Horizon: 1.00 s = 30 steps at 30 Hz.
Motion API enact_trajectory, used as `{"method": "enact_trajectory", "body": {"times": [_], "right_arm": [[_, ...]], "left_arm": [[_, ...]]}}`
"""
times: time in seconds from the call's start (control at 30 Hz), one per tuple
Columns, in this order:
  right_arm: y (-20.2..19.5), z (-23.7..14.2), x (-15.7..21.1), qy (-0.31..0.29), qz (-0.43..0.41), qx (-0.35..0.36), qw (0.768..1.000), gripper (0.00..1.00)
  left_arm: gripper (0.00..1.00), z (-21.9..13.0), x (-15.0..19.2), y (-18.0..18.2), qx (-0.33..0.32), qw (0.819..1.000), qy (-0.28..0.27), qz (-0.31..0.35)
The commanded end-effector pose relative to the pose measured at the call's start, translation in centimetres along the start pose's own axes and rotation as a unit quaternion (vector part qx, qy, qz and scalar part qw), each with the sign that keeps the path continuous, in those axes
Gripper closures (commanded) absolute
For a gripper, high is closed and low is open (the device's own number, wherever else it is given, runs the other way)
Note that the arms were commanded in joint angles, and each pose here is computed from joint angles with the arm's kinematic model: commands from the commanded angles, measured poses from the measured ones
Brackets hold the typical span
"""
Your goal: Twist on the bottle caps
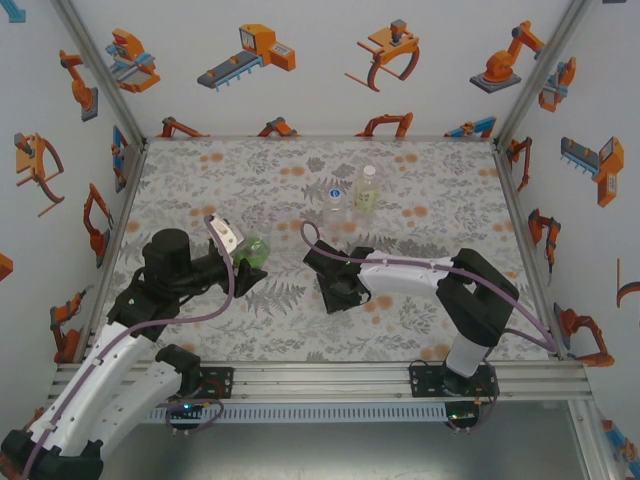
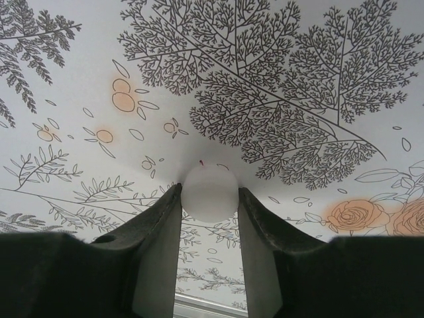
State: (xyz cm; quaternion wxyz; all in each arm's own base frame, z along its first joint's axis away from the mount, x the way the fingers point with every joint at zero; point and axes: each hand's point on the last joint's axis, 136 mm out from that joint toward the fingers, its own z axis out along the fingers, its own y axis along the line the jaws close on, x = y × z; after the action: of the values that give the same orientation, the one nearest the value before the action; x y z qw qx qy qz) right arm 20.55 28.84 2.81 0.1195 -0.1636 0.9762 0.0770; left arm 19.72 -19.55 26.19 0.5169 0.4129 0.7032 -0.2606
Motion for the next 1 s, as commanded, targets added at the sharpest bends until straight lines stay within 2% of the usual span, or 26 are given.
{"method": "enact_trajectory", "body": {"times": [0.0, 0.17, 0.33, 0.53, 0.73, 0.87, 0.97], "right_arm": [[0.1, -0.3, 0.0, -0.001, -0.010, 0.005, 1.000, 0.69], [0.2, -2.6, -1.2, -0.040, -0.028, -0.004, 0.999, 0.74], [1.3, -7.1, -3.6, -0.112, -0.071, -0.042, 0.990, 0.77], [4.0, -14.4, -5.7, -0.220, -0.164, -0.125, 0.954, 0.80], [6.4, -21.6, -5.3, -0.322, -0.281, -0.209, 0.880, 0.90], [7.8, -26.5, -3.6, -0.373, -0.357, -0.264, 0.815, 0.91], [8.8, -29.1, -1.8, -0.383, -0.424, -0.297, 0.765, 0.91]], "left_arm": [[0.95, -0.2, -0.8, -0.5, 0.017, 1.000, -0.005, 0.012], [0.96, -0.1, -0.8, -1.5, 0.047, 0.999, -0.008, 0.022], [0.99, 0.2, -0.6, -2.3, 0.070, 0.997, -0.009, 0.035], [1.00, 0.5, 0.3, -4.1, 0.107, 0.992, 0.008, 0.062], [1.00, 0.9, 1.4, -5.4, 0.130, 0.987, 0.039, 0.083], [1.00, 1.1, 2.3, -6.7, 0.152, 0.981, 0.051, 0.110], [1.00, 0.8, 3.0, -8.1, 0.178, 0.971, 0.059, 0.146]]}}
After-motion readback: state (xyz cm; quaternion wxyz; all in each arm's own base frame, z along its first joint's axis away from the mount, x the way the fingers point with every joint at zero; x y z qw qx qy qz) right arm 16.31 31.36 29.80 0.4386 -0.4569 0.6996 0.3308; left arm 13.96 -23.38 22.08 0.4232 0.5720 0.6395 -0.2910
